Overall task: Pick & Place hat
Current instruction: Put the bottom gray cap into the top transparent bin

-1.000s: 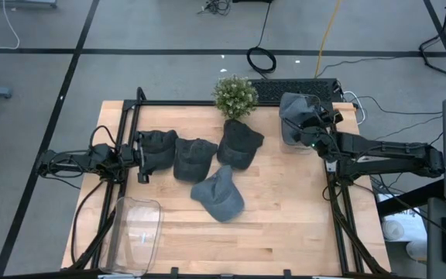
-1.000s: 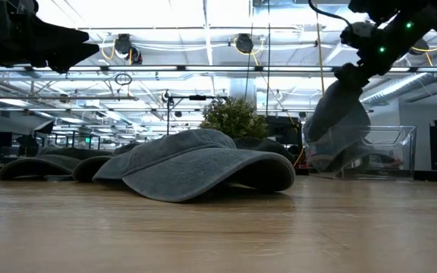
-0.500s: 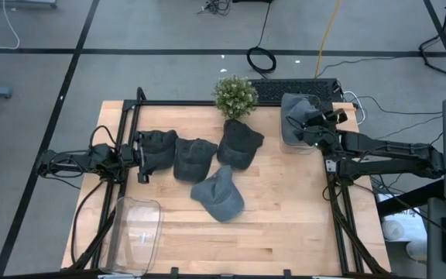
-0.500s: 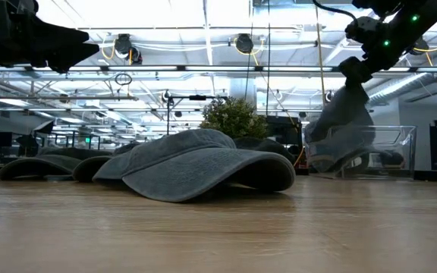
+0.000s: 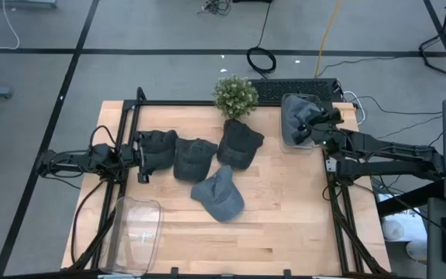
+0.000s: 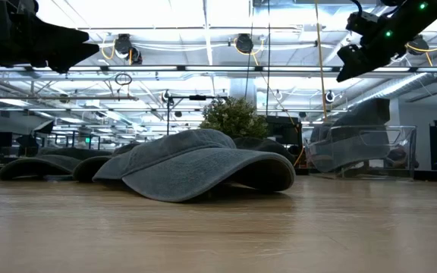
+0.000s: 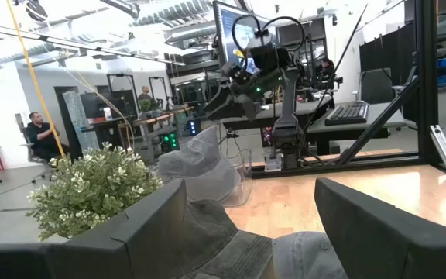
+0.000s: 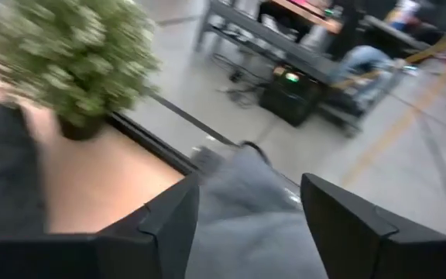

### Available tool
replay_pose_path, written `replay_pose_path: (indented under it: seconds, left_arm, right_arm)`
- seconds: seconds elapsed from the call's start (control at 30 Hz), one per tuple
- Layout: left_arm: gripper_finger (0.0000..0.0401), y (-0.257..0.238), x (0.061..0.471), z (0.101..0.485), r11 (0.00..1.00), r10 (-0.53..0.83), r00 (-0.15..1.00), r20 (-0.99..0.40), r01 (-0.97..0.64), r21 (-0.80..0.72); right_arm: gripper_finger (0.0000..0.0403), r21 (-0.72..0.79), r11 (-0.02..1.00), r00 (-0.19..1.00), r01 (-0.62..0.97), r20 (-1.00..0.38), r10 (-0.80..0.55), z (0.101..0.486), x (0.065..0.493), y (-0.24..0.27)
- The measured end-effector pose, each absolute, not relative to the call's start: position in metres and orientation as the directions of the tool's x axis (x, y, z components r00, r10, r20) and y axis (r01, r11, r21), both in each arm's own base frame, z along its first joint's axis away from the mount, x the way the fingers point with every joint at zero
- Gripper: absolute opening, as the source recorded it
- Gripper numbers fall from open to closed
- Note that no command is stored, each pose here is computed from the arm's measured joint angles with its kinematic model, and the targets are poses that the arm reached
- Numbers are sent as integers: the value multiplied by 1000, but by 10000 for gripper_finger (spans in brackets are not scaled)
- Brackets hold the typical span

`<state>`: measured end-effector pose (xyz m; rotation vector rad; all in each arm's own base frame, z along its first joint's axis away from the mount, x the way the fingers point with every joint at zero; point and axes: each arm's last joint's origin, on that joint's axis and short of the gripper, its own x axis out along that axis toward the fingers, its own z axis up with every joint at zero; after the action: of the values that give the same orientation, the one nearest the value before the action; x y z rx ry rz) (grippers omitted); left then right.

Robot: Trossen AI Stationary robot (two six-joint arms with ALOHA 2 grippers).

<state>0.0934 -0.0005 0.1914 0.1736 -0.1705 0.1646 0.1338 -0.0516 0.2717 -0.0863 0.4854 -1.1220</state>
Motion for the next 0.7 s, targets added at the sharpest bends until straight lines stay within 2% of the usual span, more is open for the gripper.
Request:
replay_pose_path:
  seconds: [0.1, 0.2, 0.3, 0.37, 0.47, 0.57, 0.7]
  left_arm:
    - [294, 0, 93, 191, 972, 147, 972, 182, -177, 157]
    - [294, 0, 93, 191, 972, 148, 972, 182, -177, 157]
    - [294, 0, 93, 191, 972, 148, 972, 182, -177, 157]
    - [294, 0, 93, 191, 972, 147, 972, 182, -176, 157]
    - [294, 0, 93, 191, 972, 147, 972, 182, -177, 157]
    - [294, 0, 93, 191, 972, 148, 972, 182, -177, 157]
    - [294, 0, 93, 191, 972, 147, 972, 182, -177, 157]
  right_arm:
    - [165, -264, 504, 418, 822, -320, -850, 284, 139, -51]
    - [96, -227, 566, 492, 792, -312, -813, 306, 145, -51]
    - [21, -257, 634, 550, 730, -331, -767, 325, 152, -51]
    - [11, -271, 665, 570, 696, -354, -741, 335, 156, -51]
    - [10, -290, 668, 533, 685, -425, -732, 345, 161, -52]
    - [2, -317, 666, 430, 675, -564, -705, 344, 164, -54]
    - [1, -296, 682, 244, 669, -779, -578, 332, 160, -57]
